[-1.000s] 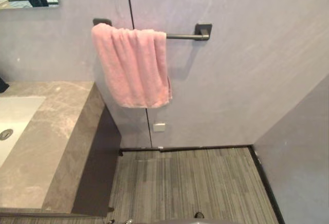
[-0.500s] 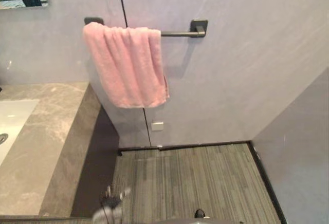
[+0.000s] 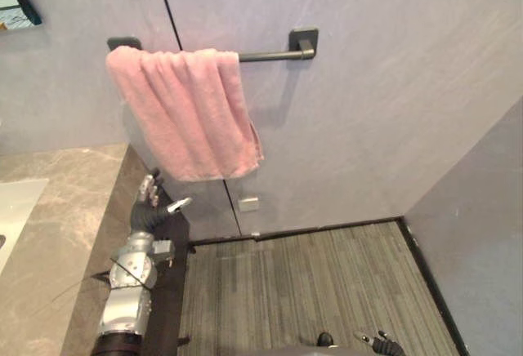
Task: Organize washtable
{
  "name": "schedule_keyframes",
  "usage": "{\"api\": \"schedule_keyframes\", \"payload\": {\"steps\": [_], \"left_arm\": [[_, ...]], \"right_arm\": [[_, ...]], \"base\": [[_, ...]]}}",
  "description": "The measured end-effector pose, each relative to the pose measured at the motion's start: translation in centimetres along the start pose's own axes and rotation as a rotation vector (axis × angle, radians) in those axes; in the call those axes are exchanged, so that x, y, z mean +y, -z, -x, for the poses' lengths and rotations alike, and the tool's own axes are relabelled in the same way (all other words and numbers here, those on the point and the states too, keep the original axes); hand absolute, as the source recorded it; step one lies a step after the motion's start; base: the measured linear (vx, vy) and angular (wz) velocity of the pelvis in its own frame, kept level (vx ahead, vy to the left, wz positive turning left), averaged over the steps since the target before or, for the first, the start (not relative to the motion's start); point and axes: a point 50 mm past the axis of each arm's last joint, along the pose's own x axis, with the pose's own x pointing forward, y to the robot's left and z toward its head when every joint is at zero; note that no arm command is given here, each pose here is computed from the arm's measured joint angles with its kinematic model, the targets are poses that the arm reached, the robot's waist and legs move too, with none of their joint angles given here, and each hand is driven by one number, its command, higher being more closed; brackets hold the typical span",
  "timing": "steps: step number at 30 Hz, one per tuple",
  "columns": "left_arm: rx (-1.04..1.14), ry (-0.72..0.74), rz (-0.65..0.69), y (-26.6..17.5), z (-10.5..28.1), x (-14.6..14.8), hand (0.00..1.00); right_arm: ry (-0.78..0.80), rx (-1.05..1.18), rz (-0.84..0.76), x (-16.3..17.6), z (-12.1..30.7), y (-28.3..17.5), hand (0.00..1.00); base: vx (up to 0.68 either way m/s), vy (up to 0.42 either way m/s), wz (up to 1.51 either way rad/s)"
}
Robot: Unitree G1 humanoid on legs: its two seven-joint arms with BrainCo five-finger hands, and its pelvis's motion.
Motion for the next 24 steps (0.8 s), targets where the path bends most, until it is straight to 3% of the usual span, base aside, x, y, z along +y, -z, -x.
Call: {"api": "schedule_keyframes", "payload": {"steps": [9,19,24], "left_arm": [[-0.125,-0.171,-0.061,-2.9,-1.5,2.8,0.0],[-0.36,-0.294,-0.148,-9.8,-5.2,7.1,0.0],[-0.39,-0.336,-0.075,-12.1,-7.7,8.8,0.0]], "right_arm": [[-0.002,0.0,0.011,-0.4,0.1,0.2,0.0],[-0.001,0.013,0.011,-0.7,0.3,0.8,0.0],[-0.003,0.008,0.009,-0.6,0.3,0.6,0.0]], "base": [[-0.11,-0.003,-0.02],[-0.02,-0.006,0.0],[0.04,0.019,-0.01]]}}
